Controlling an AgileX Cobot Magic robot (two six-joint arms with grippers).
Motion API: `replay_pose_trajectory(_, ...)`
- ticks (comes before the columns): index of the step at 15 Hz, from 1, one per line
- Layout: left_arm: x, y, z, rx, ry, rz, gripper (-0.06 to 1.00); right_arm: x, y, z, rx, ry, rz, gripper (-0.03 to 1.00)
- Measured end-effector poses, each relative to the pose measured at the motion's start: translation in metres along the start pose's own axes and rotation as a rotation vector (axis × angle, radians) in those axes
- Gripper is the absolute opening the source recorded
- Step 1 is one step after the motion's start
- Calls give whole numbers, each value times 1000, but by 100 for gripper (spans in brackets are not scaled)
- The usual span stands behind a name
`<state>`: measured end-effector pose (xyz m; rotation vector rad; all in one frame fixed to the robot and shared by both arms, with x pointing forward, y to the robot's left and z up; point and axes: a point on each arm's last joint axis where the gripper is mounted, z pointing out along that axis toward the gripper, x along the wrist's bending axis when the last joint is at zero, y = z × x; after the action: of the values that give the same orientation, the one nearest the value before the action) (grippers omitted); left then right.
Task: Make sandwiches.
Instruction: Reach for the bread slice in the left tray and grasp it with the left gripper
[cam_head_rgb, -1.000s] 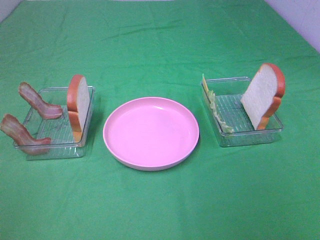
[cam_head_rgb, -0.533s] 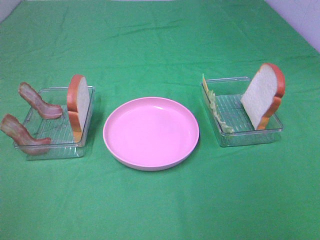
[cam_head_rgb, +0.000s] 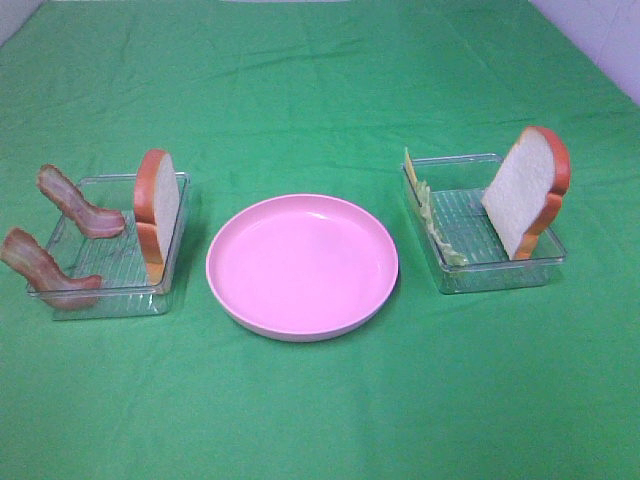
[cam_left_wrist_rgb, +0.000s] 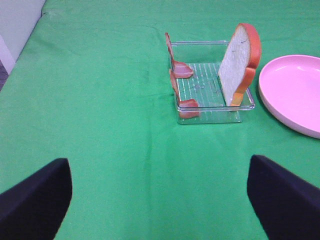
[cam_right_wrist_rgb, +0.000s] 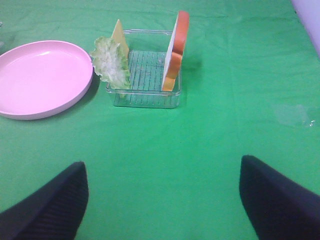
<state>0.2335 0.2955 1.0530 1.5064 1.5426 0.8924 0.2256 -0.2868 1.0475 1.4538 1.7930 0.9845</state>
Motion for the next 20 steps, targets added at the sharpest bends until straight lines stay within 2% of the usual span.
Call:
replay_pose_trajectory(3, -7, 21, -9, -61, -71, -75, 89, 0, 0, 0, 0, 0, 0, 78)
replay_pose_trajectory(4, -9, 35, -8, -79, -87, -96, 89, 0, 0, 0, 0, 0, 0, 78)
replay_pose_trajectory(5, -12, 57, 0, -54, -113, -128, 89, 0, 0, 0, 0, 0, 0, 78)
replay_pose_trajectory(7, -15, 87, 26, 57, -140, -172, 89, 0, 0, 0, 0, 0, 0, 78)
replay_pose_trajectory(9, -16, 112, 57, 184, -159, -172, 89, 0, 0, 0, 0, 0, 0, 78)
replay_pose_trajectory(12, -17, 133, 125, 444, -184, -194, 89, 0, 0, 0, 0, 0, 0, 78)
replay_pose_trajectory(13, -18, 137, 134, 466, -189, -194, 89, 0, 0, 0, 0, 0, 0, 78)
replay_pose_trajectory(14, -19, 143, 171, 564, -200, -183, 89, 0, 0, 0, 0, 0, 0, 78)
replay_pose_trajectory(15, -21, 145, 180, 585, -206, -177, 89, 0, 0, 0, 0, 0, 0, 78)
replay_pose_trajectory(16, -27, 149, 202, 630, -222, -156, 89, 0, 0, 0, 0, 0, 0, 78)
replay_pose_trajectory(17, -48, 155, 237, 689, -259, -89, 89, 0, 0, 0, 0, 0, 0, 78)
replay_pose_trajectory(19, -70, 155, 272, 765, -241, -40, 89, 0, 0, 0, 0, 0, 0, 78)
replay_pose_trajectory(20, -74, 154, 278, 781, -225, -26, 89, 0, 0, 0, 0, 0, 0, 78)
